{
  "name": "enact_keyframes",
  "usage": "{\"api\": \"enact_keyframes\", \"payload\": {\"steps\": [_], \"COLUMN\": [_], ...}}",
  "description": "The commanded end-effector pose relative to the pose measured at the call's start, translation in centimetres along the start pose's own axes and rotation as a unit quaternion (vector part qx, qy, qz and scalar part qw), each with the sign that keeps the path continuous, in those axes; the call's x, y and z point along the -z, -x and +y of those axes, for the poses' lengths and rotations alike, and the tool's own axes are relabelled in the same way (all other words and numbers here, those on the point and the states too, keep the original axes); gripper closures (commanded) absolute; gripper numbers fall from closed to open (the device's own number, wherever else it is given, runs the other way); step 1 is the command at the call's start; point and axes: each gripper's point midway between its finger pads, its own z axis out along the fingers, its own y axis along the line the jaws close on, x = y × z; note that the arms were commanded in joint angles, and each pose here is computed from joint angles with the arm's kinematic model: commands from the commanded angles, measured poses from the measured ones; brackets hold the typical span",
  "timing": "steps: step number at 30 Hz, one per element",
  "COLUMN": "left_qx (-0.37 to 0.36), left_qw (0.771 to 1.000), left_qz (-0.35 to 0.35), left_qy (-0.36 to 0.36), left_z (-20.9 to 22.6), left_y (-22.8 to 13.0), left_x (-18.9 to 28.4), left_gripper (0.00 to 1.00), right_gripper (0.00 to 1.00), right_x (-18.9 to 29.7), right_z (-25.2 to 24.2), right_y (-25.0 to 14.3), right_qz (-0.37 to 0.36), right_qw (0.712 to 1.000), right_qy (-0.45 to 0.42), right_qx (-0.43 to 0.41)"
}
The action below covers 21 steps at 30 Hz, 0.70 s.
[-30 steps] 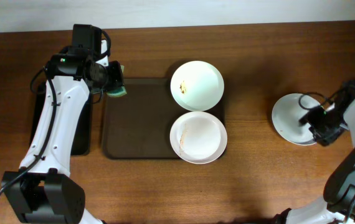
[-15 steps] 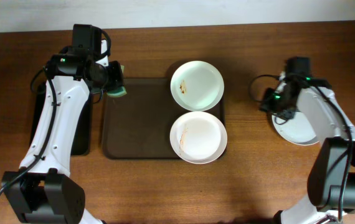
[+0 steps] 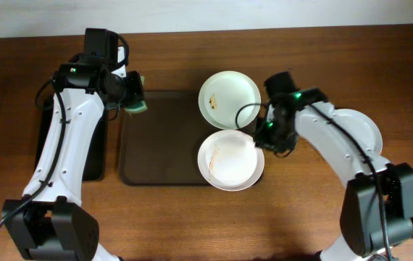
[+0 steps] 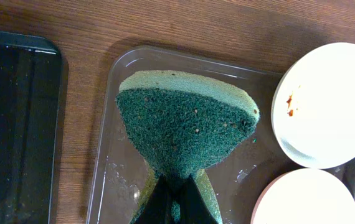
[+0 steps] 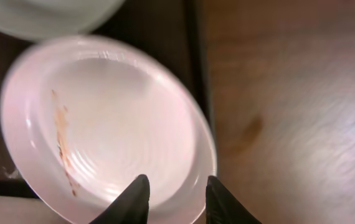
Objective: Clean dirty plates on tray and stack at the side
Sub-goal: 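Grasp the lower white plate's rim with the right gripper and drag it left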
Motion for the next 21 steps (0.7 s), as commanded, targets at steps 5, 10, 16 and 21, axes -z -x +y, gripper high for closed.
{"api": "enact_keyframes", "payload": {"steps": [5,10,16,21], "left_qx": [0.005,0.005,0.005,0.005], "left_qw": [1.000,1.000,1.000,1.000], "left_qz": [0.002,0.002,0.002,0.002], "left_qy": [-0.003,-0.003,-0.003,-0.003], "left_z": [-0.1,-0.1,-0.1,-0.1], "left_y": [0.0,0.0,0.0,0.0], "left_x": [-0.2,-0.2,-0.2,-0.2], "left_gripper": [0.99,0.99,0.99,0.99], "right_gripper": [0.69,0.69,0.70,0.85], "right_x": [-1.9,-3.0,-4.7,-5.0], "right_z": [-2.5,-3.2,-2.4,-1.8], "right_y": [-2.2,-3.2,-4.2,-4.2], "right_qz": [0.017,0.030,0.033,0.027], "right_qw": [0.998,0.997,0.998,0.998], "right_qy": [-0.060,-0.065,-0.055,-0.051], "right_qx": [-0.033,-0.035,-0.017,-0.006]}}
